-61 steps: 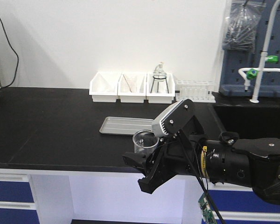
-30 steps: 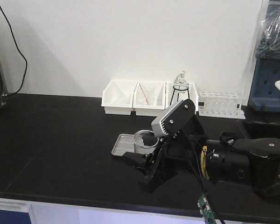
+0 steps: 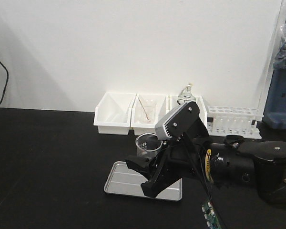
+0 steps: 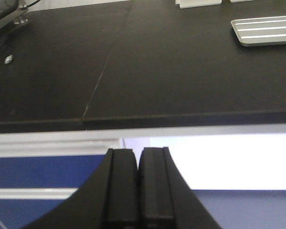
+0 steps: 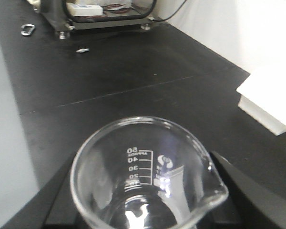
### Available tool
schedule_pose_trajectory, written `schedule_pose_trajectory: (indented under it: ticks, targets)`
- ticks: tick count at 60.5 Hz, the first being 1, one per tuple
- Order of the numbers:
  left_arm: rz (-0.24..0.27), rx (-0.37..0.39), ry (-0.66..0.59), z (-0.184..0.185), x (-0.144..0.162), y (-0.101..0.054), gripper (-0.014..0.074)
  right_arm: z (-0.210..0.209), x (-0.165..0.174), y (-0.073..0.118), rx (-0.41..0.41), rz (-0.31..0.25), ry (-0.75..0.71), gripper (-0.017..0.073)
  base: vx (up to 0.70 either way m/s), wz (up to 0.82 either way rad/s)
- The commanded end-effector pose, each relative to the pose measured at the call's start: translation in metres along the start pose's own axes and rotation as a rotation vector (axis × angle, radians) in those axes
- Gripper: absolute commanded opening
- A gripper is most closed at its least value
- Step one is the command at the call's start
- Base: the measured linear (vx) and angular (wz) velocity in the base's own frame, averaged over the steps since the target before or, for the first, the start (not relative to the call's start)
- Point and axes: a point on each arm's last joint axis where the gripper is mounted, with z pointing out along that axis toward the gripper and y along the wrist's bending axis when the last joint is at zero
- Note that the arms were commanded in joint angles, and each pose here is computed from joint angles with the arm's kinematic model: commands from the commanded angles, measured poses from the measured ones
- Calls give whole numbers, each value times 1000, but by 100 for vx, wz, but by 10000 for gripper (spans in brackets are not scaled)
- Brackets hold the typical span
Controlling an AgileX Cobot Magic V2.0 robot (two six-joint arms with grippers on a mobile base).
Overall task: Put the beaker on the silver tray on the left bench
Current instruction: 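Hold the beaker in the right gripper while the base drives to the silver tray, then carry the beaker with the right gripper above the silver tray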
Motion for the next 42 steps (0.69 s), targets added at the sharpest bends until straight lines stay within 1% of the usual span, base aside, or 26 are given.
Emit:
schedule_pose_trajectory:
  ticks: [1, 22, 42]
  targets:
    - [-3, 5, -69, 2, -1, -1, 1, -13, -21, 0, 21, 1, -71, -11, 28, -11]
    - [-3, 5, -69, 2, -1, -1, 1, -13, -21, 0, 21, 1, -71, -11, 23, -15]
    - [-3, 5, -69, 2, -1, -1, 1, -13, -21, 0, 21, 1, -71, -11, 14, -14]
